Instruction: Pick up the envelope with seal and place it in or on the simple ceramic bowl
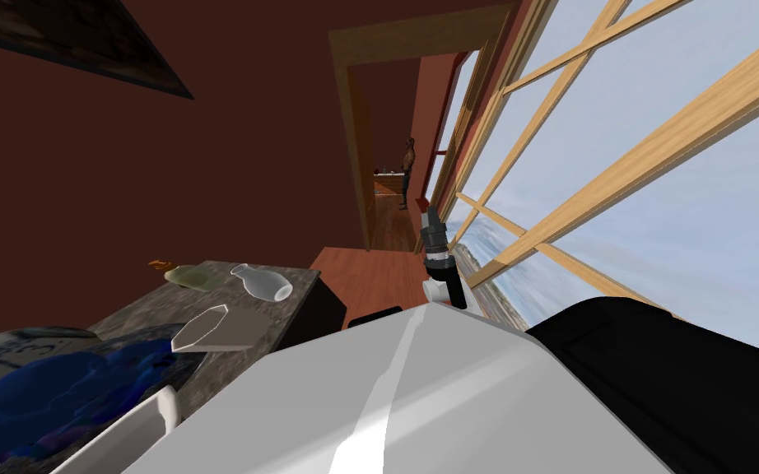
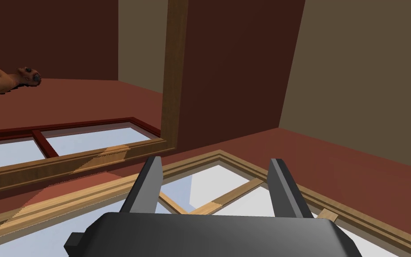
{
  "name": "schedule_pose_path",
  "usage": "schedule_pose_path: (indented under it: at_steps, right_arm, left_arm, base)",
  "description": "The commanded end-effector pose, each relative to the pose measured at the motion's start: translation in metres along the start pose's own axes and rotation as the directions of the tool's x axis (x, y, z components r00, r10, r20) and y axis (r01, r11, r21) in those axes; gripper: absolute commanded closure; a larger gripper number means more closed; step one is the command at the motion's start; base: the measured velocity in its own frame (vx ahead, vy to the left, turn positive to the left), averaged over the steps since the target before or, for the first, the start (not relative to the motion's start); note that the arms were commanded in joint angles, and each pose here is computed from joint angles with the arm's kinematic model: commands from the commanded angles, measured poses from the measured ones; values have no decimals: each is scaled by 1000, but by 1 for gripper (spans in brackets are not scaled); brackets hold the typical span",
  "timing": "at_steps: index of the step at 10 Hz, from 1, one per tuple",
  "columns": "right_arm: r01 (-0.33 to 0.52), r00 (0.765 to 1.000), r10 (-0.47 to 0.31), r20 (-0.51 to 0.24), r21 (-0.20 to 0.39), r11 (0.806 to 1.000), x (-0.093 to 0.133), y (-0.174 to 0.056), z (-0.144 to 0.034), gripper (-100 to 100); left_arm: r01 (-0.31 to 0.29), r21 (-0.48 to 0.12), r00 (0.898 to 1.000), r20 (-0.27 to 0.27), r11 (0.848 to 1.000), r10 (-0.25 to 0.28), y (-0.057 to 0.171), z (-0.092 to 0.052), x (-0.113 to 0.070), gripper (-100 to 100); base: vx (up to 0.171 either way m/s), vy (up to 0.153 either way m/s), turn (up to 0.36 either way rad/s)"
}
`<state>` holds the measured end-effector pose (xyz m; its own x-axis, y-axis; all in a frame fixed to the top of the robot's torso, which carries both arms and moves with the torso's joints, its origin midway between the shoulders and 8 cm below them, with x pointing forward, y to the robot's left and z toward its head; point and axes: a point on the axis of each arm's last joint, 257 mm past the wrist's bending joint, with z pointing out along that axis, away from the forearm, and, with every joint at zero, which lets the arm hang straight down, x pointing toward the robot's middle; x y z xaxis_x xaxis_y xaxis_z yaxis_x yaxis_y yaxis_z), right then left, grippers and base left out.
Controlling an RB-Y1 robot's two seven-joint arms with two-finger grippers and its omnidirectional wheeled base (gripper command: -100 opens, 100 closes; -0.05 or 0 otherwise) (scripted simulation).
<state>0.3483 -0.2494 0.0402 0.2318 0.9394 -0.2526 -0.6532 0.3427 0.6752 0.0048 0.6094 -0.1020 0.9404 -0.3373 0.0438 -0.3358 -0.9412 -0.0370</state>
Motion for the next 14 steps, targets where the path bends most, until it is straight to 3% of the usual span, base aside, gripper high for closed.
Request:
schedule_pose_path:
  at_steps: [1,3,4,8,9,10,14]
  right_arm:
    - [0,1000,0,0,0,1000,0,0,0,0]
    - [0,1000,0,0,0,1000,0,0,0,0]
    - [0,1000,0,0,0,1000,0,0,0,0]
    - [0,1000,0,0,0,1000,0,0,0,0]
    - [0,1000,0,0,0,1000,0,0,0,0]
    - [0,1000,0,0,0,1000,0,0,0,0]
    - [0,1000,0,0,0,1000,0,0,0,0]
  left_arm:
    - [0,-32,1000,17,999,1,11,-1,-5,100]
    - [-2,-33,1000,17,999,3,12,-2,-5,100]
    - [-3,-37,1000,20,999,3,13,-2,-5,-100]
    - [-3,-36,1000,19,999,3,13,-2,-5,-100]
    - [-3,-36,1000,19,999,3,13,-2,-5,0]
    - [-14,-32,1000,15,999,14,17,-14,3,-100]
    - [-40,-30,999,10,999,40,27,-37,20,-100]
  base:
    - [17,-17,-2]
    - [9,-10,2]
    - [0,0,0]
    - [0,0,0]
    - [0,0,0]
    - [-1,27,98]
    - [10,51,72]
